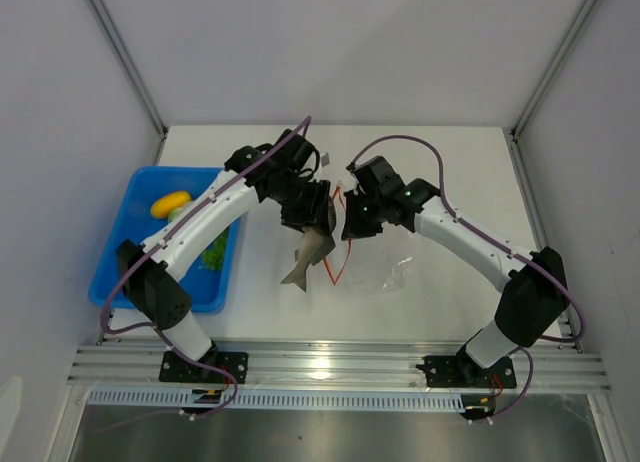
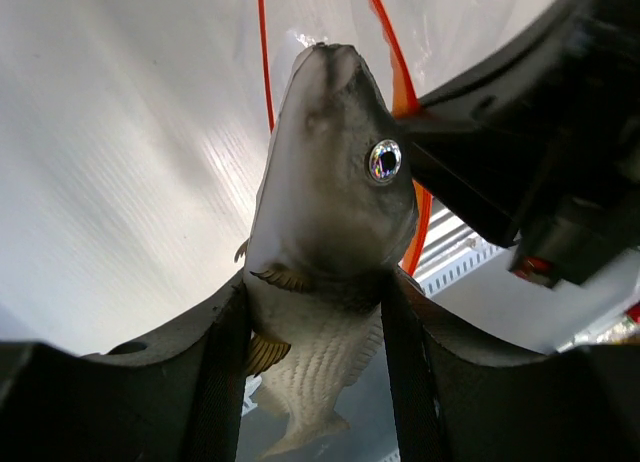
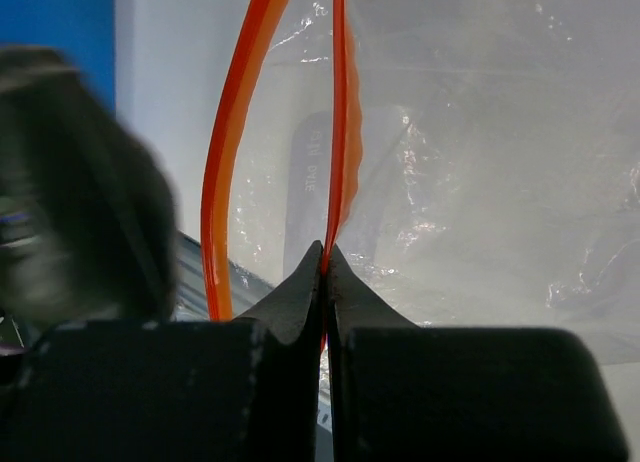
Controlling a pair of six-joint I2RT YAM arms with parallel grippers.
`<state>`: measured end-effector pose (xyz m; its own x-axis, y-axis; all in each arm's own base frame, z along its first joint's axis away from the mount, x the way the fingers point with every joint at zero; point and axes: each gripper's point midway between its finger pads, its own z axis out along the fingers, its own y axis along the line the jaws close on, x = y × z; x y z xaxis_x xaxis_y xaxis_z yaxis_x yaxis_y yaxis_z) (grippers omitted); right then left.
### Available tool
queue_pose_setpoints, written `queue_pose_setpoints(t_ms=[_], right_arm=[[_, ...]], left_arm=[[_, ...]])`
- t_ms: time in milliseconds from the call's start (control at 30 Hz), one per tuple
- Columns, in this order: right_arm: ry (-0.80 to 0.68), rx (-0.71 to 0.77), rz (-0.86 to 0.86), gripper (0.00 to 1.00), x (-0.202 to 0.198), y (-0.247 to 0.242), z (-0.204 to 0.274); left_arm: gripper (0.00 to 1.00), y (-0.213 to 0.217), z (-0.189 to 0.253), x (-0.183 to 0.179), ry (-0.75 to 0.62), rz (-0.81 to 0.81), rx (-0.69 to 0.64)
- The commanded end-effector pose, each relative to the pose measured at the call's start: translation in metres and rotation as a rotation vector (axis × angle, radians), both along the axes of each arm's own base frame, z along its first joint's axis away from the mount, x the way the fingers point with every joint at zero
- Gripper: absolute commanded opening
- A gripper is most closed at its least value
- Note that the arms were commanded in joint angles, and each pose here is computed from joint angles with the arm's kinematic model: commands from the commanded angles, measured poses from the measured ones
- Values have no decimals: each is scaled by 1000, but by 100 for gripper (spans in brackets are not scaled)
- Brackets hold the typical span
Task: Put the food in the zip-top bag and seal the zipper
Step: Place the fake fish in the zipper food storage bag.
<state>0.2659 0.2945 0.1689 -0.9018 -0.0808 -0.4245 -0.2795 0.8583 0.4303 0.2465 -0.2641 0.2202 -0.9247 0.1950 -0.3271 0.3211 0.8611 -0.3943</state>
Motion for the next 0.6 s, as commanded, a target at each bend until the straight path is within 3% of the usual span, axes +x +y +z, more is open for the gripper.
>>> queue_pose_setpoints(t_ms=[0, 300, 467, 567], right_arm=[[-120, 69, 70, 0, -1, 10, 28], [-153, 135, 122, 0, -9, 16, 38], [-179, 154, 132, 0, -13, 14, 43], [-196, 146, 146, 0, -15, 11, 45]], left_arm=[[0, -11, -5, -16, 87, -81, -68], [1, -42, 11, -33, 211, -117, -299], [1, -31, -11, -32, 326, -21, -258], [1, -20, -23, -29, 319, 18, -194]])
